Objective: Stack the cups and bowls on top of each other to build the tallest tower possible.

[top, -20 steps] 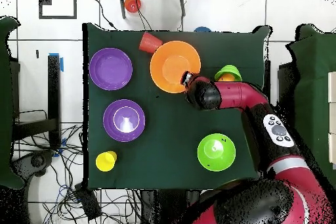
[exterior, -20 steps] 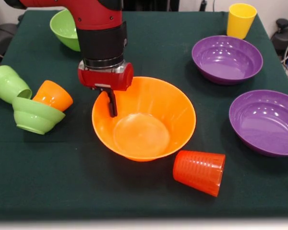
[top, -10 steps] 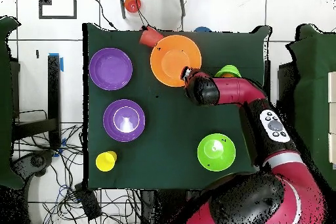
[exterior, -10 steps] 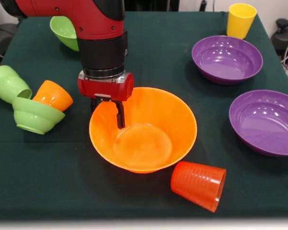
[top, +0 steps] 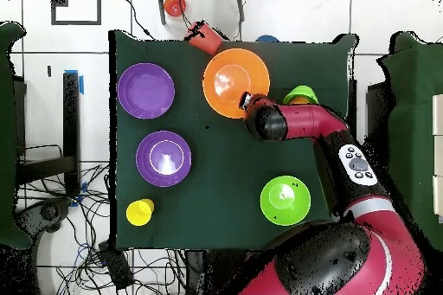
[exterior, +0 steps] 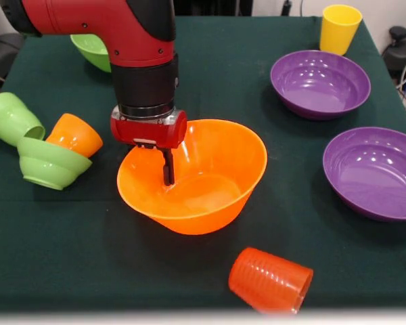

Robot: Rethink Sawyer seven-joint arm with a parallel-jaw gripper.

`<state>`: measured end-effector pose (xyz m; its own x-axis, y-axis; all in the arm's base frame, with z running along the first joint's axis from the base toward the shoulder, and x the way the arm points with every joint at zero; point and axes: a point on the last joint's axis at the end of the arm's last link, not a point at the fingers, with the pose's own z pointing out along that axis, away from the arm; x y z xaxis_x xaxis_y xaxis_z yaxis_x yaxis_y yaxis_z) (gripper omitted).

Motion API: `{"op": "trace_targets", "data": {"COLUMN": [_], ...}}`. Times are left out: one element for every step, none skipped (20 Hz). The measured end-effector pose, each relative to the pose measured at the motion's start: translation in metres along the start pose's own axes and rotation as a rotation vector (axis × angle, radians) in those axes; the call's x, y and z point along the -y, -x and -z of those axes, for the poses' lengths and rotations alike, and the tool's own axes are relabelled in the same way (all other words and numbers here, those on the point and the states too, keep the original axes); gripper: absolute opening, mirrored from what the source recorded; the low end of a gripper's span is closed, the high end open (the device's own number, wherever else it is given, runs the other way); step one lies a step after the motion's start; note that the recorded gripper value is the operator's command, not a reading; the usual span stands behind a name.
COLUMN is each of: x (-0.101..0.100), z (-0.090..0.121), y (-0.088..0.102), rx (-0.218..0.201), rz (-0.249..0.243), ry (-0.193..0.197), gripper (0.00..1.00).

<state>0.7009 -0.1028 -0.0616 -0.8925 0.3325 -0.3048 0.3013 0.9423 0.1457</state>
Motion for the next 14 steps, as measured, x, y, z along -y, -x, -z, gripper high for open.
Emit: {"op": "trace_targets", "data": {"x": [0.0003,0.0004,0.0004,0.0,-0.0004,-0.0008,-0.0009,-0.0012,-0.0013,-0.0013,-0.0013,-0.0014,-0.0015,-0.0017], "z": [-0.0003,-0.0009,-0.001,-0.0011,-0.0012,-0.0013,-0.0013,-0.0013,-0.0012,-0.0011,-0.0009,-0.0004,0.0019,0.0034], "y": [-0.0003,-0.001,-0.0011,-0.0012,-0.0011,-0.0011,-0.0012,-0.0013,-0.0012,-0.001,-0.0008,-0.0005,0.0013,0.002], "rx": [0.0,0.001,0.002,0.002,0.003,0.003,0.003,0.003,0.003,0.004,0.004,0.005,0.008,0.009], "rz": [0.002,0.011,0.013,0.016,0.018,0.02,0.02,0.021,0.021,0.021,0.021,0.022,0.023,0.025], "ry": [-0.001,-0.005,-0.006,-0.007,-0.008,-0.008,-0.008,-0.008,-0.008,-0.008,-0.008,-0.008,-0.009,-0.009], "gripper": [1.0,1.0,1.0,1.0,1.0,1.0,1.0,1.0,1.0,1.0,1.0,1.0,1.0,1.0]}}
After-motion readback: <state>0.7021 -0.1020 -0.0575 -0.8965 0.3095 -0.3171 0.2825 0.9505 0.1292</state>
